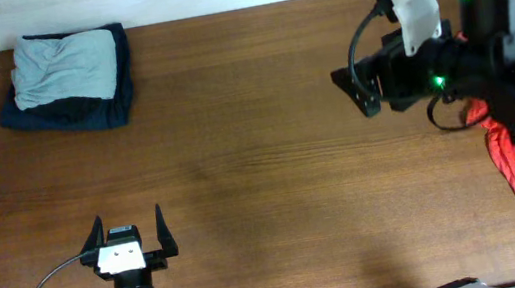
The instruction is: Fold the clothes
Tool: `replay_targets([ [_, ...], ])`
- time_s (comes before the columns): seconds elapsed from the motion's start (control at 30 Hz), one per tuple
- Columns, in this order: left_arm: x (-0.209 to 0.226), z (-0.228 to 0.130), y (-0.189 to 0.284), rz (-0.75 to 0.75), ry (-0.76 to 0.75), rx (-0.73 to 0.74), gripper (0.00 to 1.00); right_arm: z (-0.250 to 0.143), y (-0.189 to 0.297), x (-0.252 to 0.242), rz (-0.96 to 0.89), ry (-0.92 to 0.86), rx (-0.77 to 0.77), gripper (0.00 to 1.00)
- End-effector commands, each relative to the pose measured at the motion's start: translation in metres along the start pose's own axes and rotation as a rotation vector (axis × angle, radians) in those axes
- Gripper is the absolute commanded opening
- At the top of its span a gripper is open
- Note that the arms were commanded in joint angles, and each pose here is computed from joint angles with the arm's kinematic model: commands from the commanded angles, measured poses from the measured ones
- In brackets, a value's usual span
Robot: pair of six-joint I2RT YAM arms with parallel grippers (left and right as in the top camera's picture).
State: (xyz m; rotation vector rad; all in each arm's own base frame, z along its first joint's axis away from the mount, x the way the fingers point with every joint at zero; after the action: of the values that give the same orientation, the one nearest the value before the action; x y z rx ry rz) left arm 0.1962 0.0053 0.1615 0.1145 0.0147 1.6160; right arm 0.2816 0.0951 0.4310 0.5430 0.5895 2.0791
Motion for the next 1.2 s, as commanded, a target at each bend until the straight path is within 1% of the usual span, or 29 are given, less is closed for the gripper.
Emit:
replay_targets([
  [0.0, -0.002, -0.001, 0.000, -0.014, -0.013, -0.004, 0.99, 0.001, 0.037, 0.018, -0.001, 0.048, -0.088, 0.99],
  [0.1, -0.002, -0.001, 0.000, -0.014, -0.013, -0.004, 0.99, -0.001, 0.068, 0.040, 0.067, 0.078, -0.165, 0.99],
  [0.2, -0.002, -0.001, 0.000, -0.014, -0.013, -0.004, 0.99, -0.009, 0.103, 0.055, 0.058, 0.115, -0.250, 0.99],
  [0.33, -0.002, -0.001, 0.000, -0.014, -0.013, -0.004, 0.99, -0.028, 0.132, 0.069, 0.046, 0.143, -0.309, 0.99],
  [0.57, -0.002, -0.001, 0.000, -0.014, -0.013, -0.004, 0.99, -0.065, 0.144, 0.076, 0.020, 0.158, -0.348, 0.99],
  [0.7, -0.002, -0.001, 0.000, -0.014, -0.013, -0.004, 0.99, -0.090, 0.136, 0.072, -0.009, 0.172, -0.390, 0.98],
  [0.97, -0.002, -0.001, 0.000, -0.014, -0.013, -0.004, 0.99, -0.145, 0.078, 0.045, -0.081, 0.193, -0.493, 0.99],
  [1.07, -0.002, -0.001, 0.000, -0.014, -0.013, -0.004, 0.99, -0.159, 0.056, 0.034, -0.108, 0.217, -0.561, 0.99],
  [1.13, -0.002, -0.001, 0.000, -0.014, -0.013, -0.004, 0.99, -0.169, 0.038, 0.027, -0.121, 0.262, -0.657, 0.99],
  [1.17, -0.002, -0.001, 0.000, -0.014, -0.013, -0.004, 0.99, -0.172, 0.034, 0.026, -0.120, 0.273, -0.677, 0.99],
])
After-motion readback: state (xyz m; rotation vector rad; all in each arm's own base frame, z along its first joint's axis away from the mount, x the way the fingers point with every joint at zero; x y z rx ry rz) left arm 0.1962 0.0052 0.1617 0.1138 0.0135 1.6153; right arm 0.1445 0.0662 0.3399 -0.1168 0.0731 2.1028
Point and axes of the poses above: each gripper's point midway between its finger pads, its own y axis back along the fingers, its own x axis along the line the jaws close on, z = x × y, the point moved 5 cm from there along y, back along the fingers
